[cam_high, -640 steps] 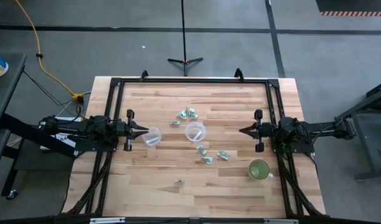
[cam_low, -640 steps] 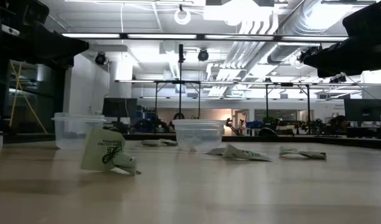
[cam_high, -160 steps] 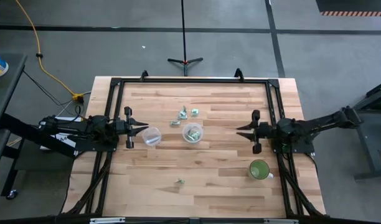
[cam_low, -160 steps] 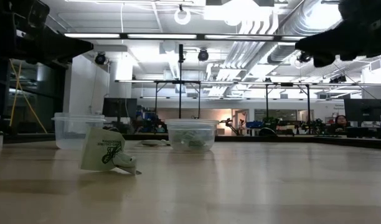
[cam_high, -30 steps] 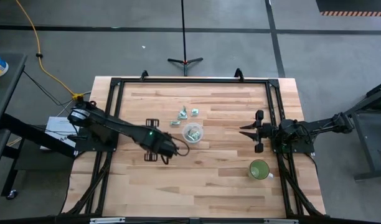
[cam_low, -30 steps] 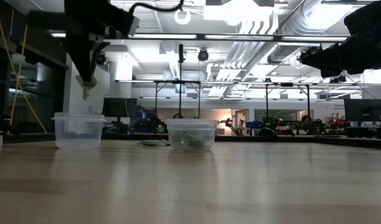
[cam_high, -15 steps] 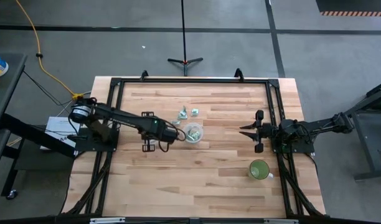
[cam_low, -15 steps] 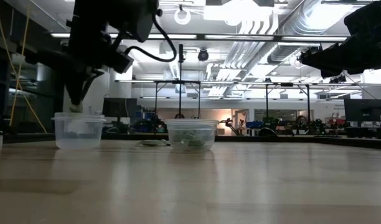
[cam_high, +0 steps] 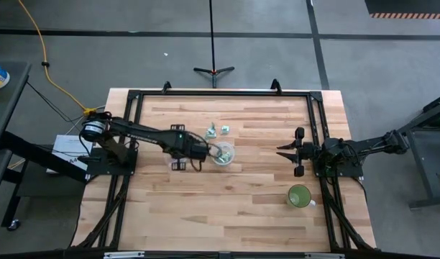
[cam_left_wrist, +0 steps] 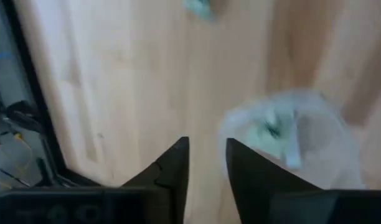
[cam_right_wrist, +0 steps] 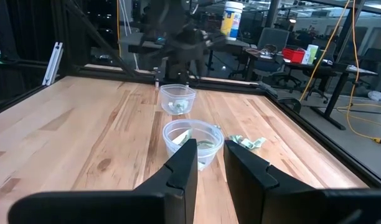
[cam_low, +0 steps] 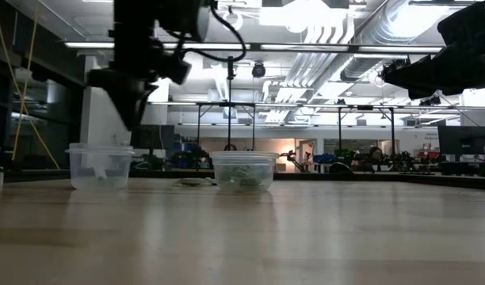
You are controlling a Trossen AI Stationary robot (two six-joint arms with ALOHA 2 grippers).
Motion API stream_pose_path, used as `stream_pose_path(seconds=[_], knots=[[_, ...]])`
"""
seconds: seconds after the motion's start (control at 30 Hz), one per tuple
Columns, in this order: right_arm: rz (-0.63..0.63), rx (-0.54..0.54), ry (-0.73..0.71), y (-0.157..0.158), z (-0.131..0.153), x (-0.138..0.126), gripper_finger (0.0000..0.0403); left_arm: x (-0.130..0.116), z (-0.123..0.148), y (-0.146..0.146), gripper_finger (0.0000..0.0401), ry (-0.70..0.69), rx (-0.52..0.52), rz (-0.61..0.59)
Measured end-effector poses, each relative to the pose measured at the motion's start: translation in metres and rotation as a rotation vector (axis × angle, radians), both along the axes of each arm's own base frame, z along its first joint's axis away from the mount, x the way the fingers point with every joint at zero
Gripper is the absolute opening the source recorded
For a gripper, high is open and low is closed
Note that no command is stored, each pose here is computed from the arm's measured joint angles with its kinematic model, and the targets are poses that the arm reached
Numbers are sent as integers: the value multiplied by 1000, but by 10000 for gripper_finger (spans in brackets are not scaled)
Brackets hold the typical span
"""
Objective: Pick and place Stevia / Truvia into bins
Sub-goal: Put the white stevia packet into the left transparent container
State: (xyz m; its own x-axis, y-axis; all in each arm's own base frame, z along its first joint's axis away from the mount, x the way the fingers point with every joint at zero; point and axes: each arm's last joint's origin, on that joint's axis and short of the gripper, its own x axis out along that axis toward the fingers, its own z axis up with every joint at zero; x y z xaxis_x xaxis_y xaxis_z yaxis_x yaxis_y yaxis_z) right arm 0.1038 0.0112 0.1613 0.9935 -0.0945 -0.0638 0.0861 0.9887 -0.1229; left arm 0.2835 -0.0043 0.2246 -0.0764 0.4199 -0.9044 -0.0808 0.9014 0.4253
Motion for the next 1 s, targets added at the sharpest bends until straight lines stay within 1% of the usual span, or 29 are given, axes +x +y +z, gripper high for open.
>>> stream_pose_path(seconds=[0.13, 0.2, 0.27, 0.37, 0.43, 0.47, 0.57, 0.7, 0.77, 0.83, 0.9, 0.97, 1.0], knots=[[0, 0, 0, 0, 0, 0, 71, 12, 7, 18, 183, -95, -2, 21], [0, 0, 0, 0, 0, 0, 71, 17, 7, 29, 208, -138, -24, 16], [0, 0, 0, 0, 0, 0, 71, 23, 6, 41, 235, -199, -82, -3], [0, 0, 0, 0, 0, 0, 71, 31, -3, 57, 268, -276, -203, -57], [0, 0, 0, 0, 0, 0, 71, 32, -8, 66, 282, -308, -236, -91], [0, 0, 0, 0, 0, 0, 71, 33, -9, 69, 287, -329, -231, -102], [0, 0, 1, 0, 0, 0, 71, 33, -18, 79, 292, -350, -231, -117], [0, -1, 2, 0, 0, 0, 71, 36, -33, 83, 285, -398, -282, -168], [0, -1, 2, 0, 0, 0, 71, 33, -42, 83, 278, -370, -302, -180], [0, -1, 2, 0, 0, 0, 71, 38, -49, 85, 272, -387, -295, -184], [-1, -2, 7, 0, -1, 0, 71, 33, -58, 88, 266, -337, -305, -161], [0, -2, 11, 0, -1, 1, 71, 37, -64, 90, 260, -347, -300, -159], [-1, -3, 16, 0, -1, 1, 71, 36, -66, 90, 258, -326, -307, -152]])
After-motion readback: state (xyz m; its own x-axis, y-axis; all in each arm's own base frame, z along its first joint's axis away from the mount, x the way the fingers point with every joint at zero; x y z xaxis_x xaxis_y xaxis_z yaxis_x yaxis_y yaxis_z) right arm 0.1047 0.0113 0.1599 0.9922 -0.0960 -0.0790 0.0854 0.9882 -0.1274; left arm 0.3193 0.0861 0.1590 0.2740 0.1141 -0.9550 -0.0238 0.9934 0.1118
